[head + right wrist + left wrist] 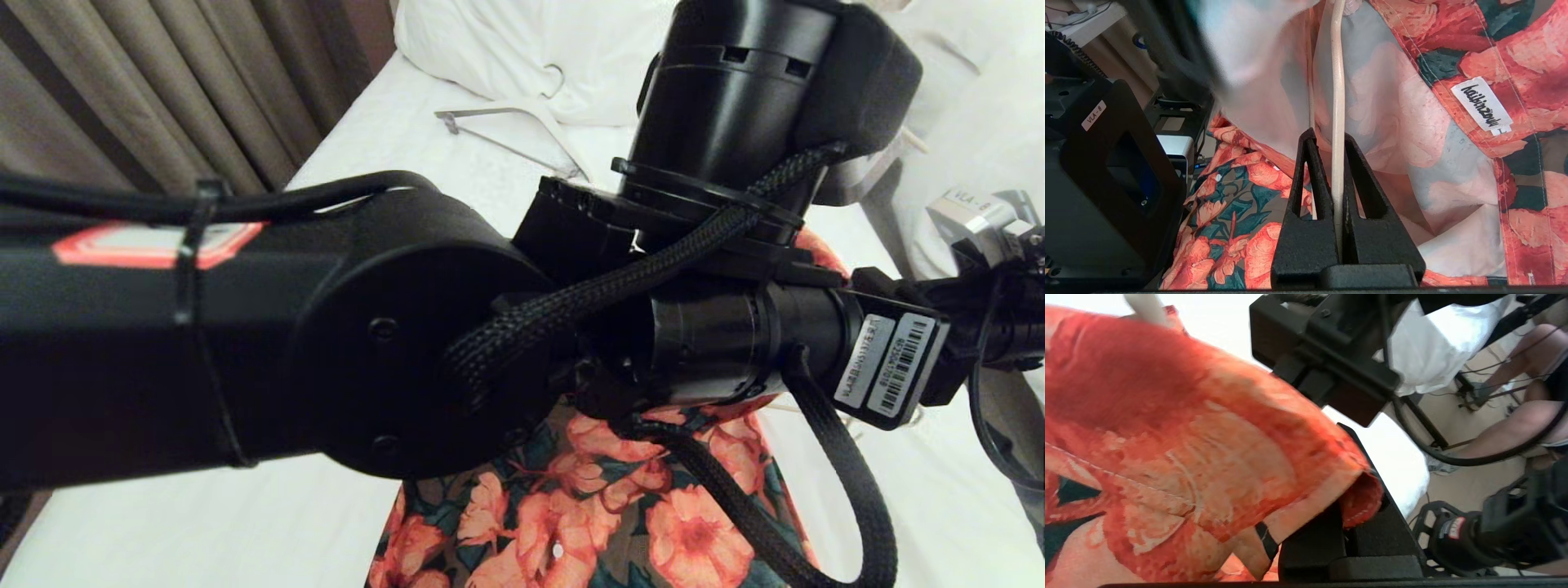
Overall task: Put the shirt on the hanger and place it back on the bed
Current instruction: Hook one side of the shirt onto the hanger
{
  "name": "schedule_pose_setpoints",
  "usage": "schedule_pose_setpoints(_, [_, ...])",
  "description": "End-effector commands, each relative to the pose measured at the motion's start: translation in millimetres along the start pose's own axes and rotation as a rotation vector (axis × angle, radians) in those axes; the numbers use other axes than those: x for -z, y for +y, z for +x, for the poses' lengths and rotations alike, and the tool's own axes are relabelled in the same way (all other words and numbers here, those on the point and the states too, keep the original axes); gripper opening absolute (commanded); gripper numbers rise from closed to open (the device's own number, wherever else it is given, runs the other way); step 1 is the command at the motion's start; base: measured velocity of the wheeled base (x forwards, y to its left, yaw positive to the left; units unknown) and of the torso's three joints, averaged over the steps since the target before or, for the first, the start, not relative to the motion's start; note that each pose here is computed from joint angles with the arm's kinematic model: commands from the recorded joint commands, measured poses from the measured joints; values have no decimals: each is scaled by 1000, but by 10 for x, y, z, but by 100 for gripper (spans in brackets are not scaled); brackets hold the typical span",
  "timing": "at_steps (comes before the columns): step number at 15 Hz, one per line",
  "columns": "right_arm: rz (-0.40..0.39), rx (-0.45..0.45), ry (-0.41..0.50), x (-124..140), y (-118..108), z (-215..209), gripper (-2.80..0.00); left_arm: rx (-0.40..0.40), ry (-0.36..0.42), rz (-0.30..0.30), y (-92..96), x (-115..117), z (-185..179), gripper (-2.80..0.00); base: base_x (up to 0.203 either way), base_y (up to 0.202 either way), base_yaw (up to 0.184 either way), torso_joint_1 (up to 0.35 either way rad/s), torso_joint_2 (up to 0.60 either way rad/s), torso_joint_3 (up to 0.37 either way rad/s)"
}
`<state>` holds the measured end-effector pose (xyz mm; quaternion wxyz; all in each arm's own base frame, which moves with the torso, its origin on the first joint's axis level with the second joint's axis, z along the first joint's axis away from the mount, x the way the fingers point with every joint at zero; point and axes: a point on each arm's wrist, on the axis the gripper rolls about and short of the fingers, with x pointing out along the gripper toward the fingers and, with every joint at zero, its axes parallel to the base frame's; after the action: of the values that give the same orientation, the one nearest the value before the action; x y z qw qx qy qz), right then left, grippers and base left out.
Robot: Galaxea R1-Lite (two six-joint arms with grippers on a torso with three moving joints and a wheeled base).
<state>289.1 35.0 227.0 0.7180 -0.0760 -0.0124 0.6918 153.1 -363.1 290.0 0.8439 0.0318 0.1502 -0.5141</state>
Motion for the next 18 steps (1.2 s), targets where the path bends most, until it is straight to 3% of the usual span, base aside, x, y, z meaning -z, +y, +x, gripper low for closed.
schedule_pose_setpoints(1, [-5,-4,-6,-4,7,-3,-280,2,19,5,-32,54,43,-280,0,0,0,0,0,0])
schedule_pose_setpoints(2, [-6,-4,-6,-9,10,-3,-280,9,21,11,-61,60,37,-280,0,0,0,0,0,0])
schedule_pose_setpoints(3, [-5,-3,-6,-4,7,-7,-280,7,21,18,-77,63,35,0,0,0,0,0,0,0])
schedule_pose_setpoints(5, [-3,1,-5,-2,5,-18,-280,6,25,18,-95,65,11,0,0,0,0,0,0,0])
schedule_pose_setpoints(11, [-10,18,-4,-29,11,-67,-280,-6,129,35,-148,352,-120,0,0,0,0,0,0,0])
schedule_pose_setpoints(16, [-18,3,-7,-99,75,-31,-280,-54,181,24,-57,539,-550,0,0,0,0,0,0,0])
schedule_pose_setpoints(17, [-22,2,-8,-110,82,-27,-280,-64,184,27,-40,566,-664,-280,0,0,0,0,0,0])
schedule_pose_setpoints(18, [-32,2,-9,-147,101,-28,-280,-67,171,27,-30,553,-798,-280,0,0,0,0,0,0])
